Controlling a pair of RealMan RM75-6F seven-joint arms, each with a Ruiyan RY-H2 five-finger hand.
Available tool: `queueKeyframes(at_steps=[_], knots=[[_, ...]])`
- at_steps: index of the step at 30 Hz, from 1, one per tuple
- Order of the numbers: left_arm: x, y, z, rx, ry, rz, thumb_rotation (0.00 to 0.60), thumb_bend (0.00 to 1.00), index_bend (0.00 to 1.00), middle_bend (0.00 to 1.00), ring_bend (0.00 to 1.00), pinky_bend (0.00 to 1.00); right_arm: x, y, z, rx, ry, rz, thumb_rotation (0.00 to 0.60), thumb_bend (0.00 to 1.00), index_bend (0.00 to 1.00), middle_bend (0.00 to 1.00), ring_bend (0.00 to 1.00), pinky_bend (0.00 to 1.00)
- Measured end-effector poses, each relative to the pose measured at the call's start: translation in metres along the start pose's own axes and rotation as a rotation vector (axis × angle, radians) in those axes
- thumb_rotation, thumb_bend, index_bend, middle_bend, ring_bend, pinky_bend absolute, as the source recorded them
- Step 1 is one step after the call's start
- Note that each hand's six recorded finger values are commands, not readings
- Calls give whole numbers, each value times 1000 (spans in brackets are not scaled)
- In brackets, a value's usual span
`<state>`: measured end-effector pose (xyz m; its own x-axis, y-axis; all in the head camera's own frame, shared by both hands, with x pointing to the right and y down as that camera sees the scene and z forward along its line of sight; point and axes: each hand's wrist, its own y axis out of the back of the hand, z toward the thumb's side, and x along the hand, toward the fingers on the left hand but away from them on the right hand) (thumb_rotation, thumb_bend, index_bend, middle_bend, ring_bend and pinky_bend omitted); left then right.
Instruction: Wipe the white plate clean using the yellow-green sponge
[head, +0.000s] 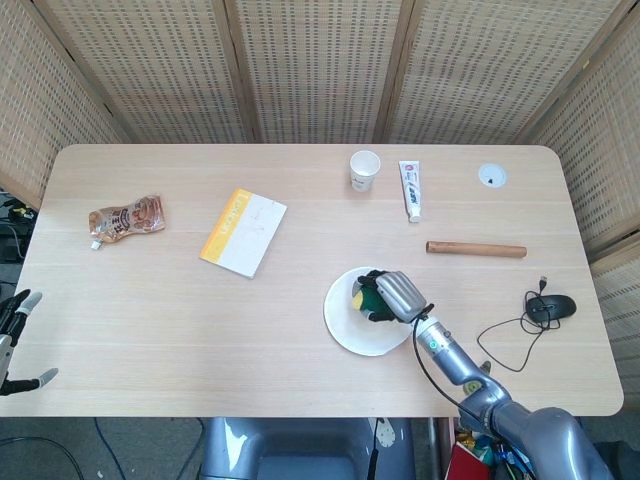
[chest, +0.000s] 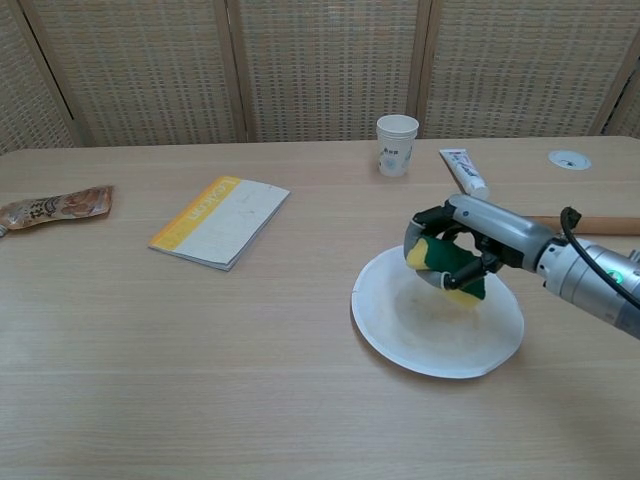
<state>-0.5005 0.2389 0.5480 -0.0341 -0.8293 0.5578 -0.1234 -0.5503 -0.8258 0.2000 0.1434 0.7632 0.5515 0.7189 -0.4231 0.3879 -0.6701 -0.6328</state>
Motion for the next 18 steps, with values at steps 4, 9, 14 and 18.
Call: queueKeyframes(at_steps=[4,9,14,18], knots=[[0,0,0,0,0,0,600,0,0,0,0,0,4,-7,-6,35,-12,29,600,407,502,555,390,453],[0,-1,1,2,3,-1,600,0,0,0,0,0,6,-20,-12,75,-23,76,600,411,503,555,390,451],[1,-1,0,1,7,0,600,0,0,0,0,0,7,-33,-18,90,-42,121,600,415,502,555,390,451],[1,-1,0,3,9,-1,600,0,0,0,0,0,7,-38,-21,87,-54,145,600,416,503,555,390,451]])
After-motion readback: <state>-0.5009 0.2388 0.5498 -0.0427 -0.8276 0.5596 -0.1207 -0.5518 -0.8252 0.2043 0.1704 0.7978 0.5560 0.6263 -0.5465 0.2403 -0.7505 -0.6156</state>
